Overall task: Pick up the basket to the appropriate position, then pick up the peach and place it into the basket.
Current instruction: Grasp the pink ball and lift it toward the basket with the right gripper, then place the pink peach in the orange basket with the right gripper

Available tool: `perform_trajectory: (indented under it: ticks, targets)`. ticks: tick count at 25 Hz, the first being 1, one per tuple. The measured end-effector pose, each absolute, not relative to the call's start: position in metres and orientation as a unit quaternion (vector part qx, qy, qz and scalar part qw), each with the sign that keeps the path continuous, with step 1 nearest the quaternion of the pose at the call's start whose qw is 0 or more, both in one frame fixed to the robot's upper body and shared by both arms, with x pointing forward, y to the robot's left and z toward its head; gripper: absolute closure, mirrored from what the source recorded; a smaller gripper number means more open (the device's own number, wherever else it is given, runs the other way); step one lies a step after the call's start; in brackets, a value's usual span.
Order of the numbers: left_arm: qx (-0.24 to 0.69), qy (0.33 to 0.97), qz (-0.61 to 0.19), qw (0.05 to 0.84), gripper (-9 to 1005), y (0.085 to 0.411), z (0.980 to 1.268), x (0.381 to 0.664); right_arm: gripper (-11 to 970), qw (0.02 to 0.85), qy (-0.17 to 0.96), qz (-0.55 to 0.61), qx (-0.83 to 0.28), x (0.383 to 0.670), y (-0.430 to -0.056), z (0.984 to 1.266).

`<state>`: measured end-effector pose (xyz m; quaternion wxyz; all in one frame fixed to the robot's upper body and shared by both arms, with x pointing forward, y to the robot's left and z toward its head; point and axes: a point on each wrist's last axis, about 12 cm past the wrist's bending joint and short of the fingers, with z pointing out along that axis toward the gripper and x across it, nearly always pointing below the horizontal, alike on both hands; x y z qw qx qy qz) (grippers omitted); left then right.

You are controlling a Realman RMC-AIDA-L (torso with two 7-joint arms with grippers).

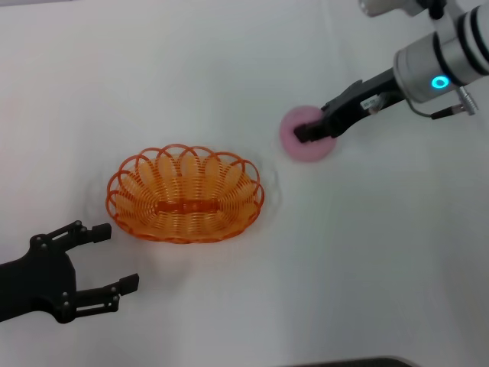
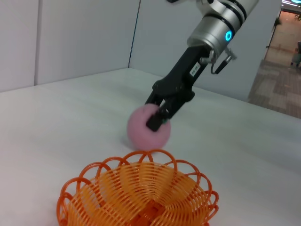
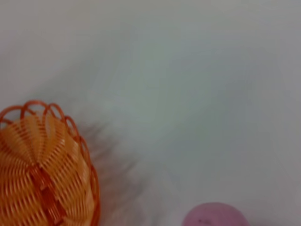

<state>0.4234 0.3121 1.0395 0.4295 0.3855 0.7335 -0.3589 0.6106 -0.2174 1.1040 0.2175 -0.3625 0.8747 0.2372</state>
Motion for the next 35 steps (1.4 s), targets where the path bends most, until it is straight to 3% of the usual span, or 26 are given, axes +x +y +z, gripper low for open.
perform_trajectory:
  ticks: [8,15,26,35]
  targets:
    - [0.385,0.734,-0.359,0.429,92,0.312,1.039,0.423,620,0.257,0.851,0.306,-0.340,0.605,-0.238,1.132]
    - [0.383,0.735,-0.360,0.428,93,0.312,1.040,0.424,637,0.276,0.793,0.395,-0.373,0.590,-0.228,1.147]
    - [0.385,0.735,-0.359,0.427,92,0.313,1.040,0.424,632,0.298,0.722,0.438,-0.444,0.580,-0.188,1.119]
    - [0.386,0.733,-0.365,0.426,93,0.312,1.041,0.423,600,0.274,0.737,0.404,-0.468,0.582,-0.161,1.093]
